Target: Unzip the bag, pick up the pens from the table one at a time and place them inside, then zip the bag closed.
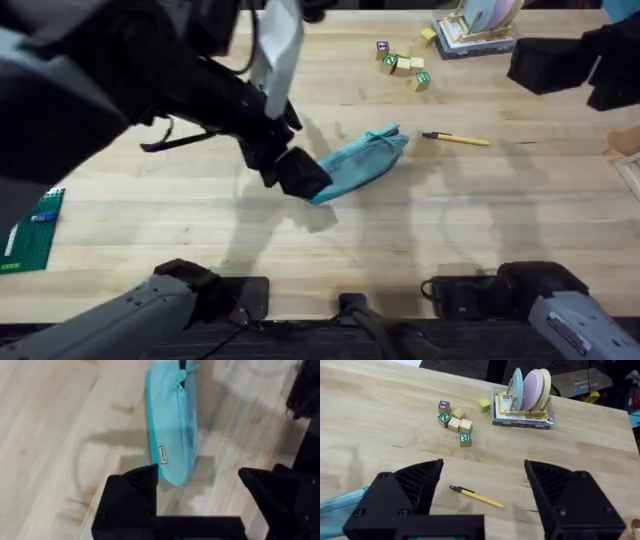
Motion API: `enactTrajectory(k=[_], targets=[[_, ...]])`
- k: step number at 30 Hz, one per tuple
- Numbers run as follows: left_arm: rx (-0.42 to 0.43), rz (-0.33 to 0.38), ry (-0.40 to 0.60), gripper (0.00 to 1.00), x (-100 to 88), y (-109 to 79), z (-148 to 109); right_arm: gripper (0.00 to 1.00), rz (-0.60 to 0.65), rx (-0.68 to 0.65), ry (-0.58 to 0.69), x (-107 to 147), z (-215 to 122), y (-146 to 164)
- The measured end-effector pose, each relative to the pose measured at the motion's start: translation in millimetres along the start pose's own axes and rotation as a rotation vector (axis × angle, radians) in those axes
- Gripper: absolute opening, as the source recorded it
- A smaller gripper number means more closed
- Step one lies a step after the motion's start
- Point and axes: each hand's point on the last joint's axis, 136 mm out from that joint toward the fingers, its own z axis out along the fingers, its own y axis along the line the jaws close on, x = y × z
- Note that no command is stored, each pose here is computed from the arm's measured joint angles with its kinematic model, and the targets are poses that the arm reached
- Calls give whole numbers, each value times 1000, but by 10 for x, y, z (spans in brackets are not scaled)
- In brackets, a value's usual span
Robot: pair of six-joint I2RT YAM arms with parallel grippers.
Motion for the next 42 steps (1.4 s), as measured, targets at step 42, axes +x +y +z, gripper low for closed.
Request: enactTrajectory(k=[42], targets=[[81,-202,183,976,209,176,628,996,0,0,0,-1,0,0]])
